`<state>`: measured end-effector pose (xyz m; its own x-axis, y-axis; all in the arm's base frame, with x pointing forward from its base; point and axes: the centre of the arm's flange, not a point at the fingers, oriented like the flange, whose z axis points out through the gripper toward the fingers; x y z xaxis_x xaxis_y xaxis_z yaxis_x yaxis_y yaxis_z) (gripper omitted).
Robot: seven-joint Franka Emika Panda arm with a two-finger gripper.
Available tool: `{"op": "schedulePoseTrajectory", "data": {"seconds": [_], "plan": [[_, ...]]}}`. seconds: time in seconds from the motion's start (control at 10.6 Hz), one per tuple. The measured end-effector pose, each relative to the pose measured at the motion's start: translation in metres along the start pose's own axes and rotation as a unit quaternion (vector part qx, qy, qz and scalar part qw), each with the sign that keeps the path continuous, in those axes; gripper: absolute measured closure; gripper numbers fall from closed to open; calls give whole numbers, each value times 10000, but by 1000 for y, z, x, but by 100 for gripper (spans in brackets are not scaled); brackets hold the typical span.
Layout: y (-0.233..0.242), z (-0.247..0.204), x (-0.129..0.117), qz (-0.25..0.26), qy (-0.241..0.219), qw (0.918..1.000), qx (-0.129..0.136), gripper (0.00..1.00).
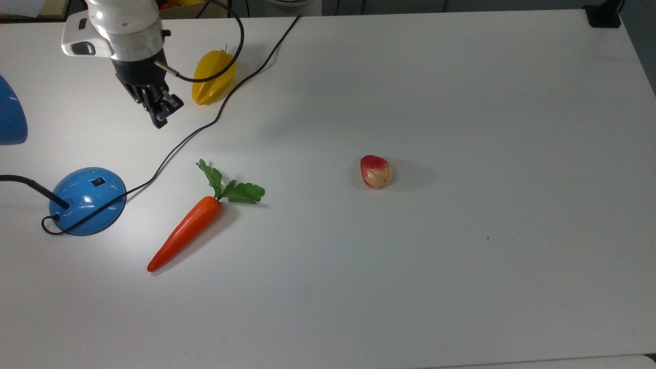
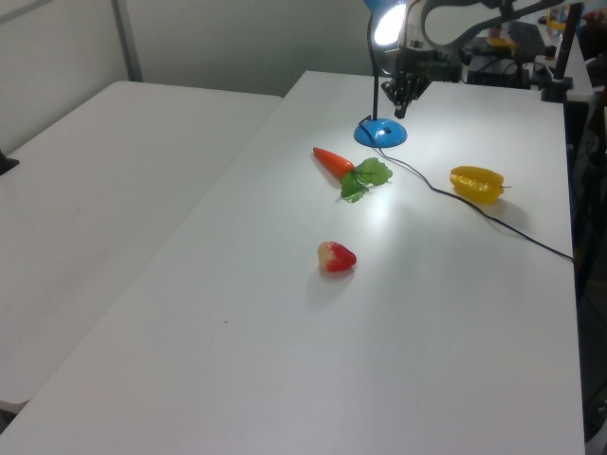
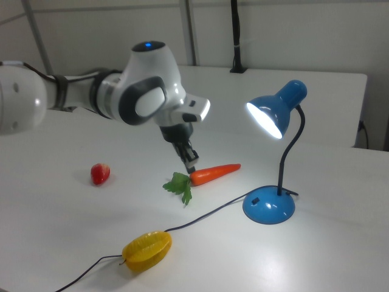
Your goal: Turn on desk lamp
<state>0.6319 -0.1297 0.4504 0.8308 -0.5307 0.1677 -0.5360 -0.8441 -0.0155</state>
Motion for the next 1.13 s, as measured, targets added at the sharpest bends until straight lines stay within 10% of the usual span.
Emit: {"op": "schedulePoseTrajectory", "data": {"seconds": [0.47, 1.04, 1.13], "plan": [[-31, -110, -75, -1532, -902, 9838, 227, 89], [-16, -137, -80, -2511, -1043, 9618, 312, 2], [-12, -141, -81, -2497, -1055, 9621, 313, 0]]}}
